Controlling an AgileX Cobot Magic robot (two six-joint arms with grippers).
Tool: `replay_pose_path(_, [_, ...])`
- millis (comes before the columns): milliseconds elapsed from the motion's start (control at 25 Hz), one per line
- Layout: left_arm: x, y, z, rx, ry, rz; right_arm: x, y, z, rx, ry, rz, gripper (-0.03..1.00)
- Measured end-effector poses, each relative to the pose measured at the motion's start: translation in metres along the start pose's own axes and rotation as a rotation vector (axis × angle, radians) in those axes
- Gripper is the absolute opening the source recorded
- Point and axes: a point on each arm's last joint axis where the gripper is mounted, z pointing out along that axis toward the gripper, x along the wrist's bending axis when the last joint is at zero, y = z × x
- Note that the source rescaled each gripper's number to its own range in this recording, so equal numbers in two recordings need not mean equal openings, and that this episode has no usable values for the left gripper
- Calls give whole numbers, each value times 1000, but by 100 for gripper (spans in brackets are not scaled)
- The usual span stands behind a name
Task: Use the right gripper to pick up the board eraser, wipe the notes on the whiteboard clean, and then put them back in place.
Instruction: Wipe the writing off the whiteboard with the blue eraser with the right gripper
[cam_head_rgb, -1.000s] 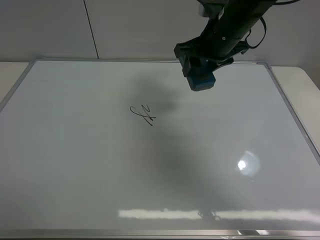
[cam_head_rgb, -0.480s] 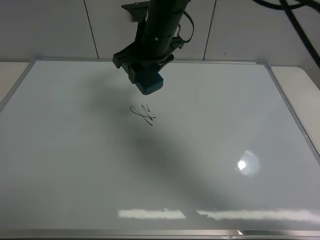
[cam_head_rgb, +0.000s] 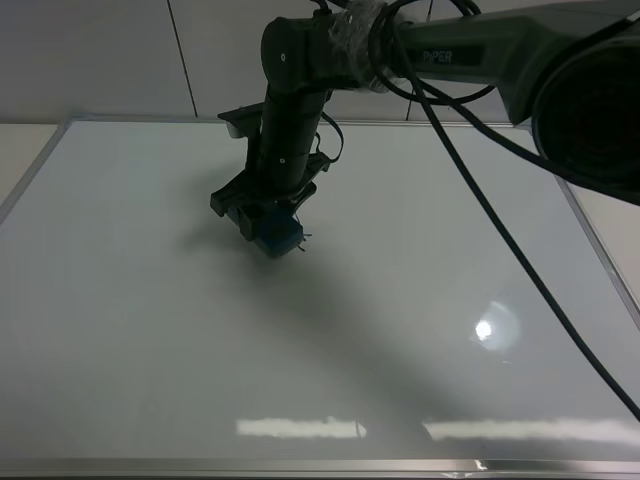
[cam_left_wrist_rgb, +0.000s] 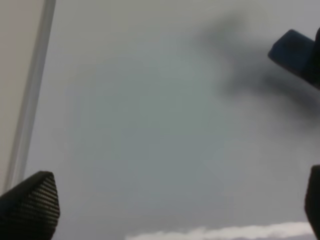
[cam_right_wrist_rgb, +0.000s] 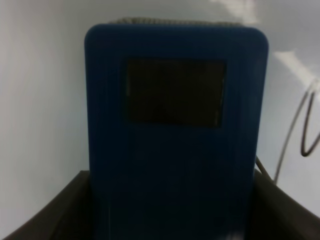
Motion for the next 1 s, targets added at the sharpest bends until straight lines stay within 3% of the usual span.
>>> replay_pose_path(360, [0,0,0,0,0,0,-5,3,11,-34,-37,-22,1])
replay_pose_path(1000, [0,0,0,0,0,0,-9,0,32,2,-40,-14,1])
